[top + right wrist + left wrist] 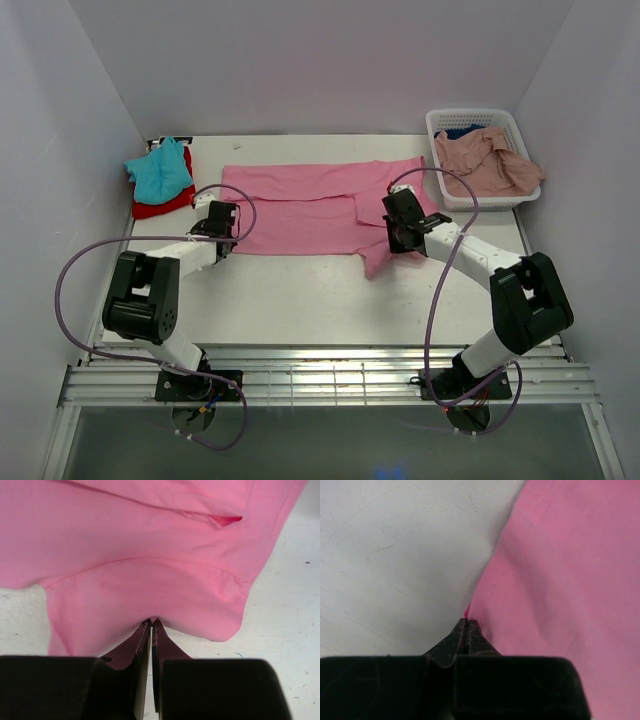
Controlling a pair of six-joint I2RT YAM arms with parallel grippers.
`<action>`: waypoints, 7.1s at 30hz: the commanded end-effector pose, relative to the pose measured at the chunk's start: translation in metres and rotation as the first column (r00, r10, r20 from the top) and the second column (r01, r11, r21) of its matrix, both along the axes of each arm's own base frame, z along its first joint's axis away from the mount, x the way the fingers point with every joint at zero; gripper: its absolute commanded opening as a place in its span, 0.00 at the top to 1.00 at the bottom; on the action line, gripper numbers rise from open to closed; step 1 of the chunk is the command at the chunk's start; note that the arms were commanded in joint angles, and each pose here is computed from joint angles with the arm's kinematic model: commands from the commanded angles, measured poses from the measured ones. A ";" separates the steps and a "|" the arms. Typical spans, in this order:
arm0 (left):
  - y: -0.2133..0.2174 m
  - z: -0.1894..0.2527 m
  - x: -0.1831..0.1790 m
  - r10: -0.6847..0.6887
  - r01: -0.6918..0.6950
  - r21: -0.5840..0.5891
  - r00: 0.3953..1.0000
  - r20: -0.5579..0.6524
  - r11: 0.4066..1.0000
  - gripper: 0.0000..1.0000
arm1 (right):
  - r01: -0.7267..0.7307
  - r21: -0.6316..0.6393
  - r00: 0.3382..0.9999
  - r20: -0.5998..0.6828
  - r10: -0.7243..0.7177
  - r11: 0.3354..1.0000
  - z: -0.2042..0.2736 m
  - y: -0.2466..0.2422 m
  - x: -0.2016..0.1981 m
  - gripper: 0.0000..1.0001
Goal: Fold and stack the t-shirts
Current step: Fold the tshirt
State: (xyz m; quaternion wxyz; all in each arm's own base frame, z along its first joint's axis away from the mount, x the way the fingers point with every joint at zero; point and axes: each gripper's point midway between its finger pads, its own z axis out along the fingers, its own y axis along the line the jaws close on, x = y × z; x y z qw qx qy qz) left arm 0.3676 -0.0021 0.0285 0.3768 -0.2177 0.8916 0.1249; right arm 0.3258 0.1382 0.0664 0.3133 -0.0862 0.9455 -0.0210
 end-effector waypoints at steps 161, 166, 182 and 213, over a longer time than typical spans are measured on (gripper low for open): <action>-0.339 0.014 0.092 -0.669 0.737 -0.417 0.667 0.328 0.531 1.00 | -0.003 0.195 0.996 0.085 -0.014 0.981 0.035 0.008 0.199 0.92; -0.334 0.006 0.084 -0.667 0.725 -0.429 0.678 0.309 0.538 1.00 | 0.079 0.143 0.980 0.168 -0.103 0.987 0.047 -0.005 0.236 0.92; -0.333 -0.005 0.080 -0.673 0.721 -0.439 0.679 0.292 0.536 1.00 | 0.213 0.115 0.922 0.305 -0.239 0.970 0.026 -0.035 0.310 0.92; -0.295 0.146 0.120 -0.536 0.697 -0.117 0.637 0.553 0.707 0.94 | 0.083 0.247 0.983 0.138 -0.120 0.966 0.059 0.005 0.148 0.92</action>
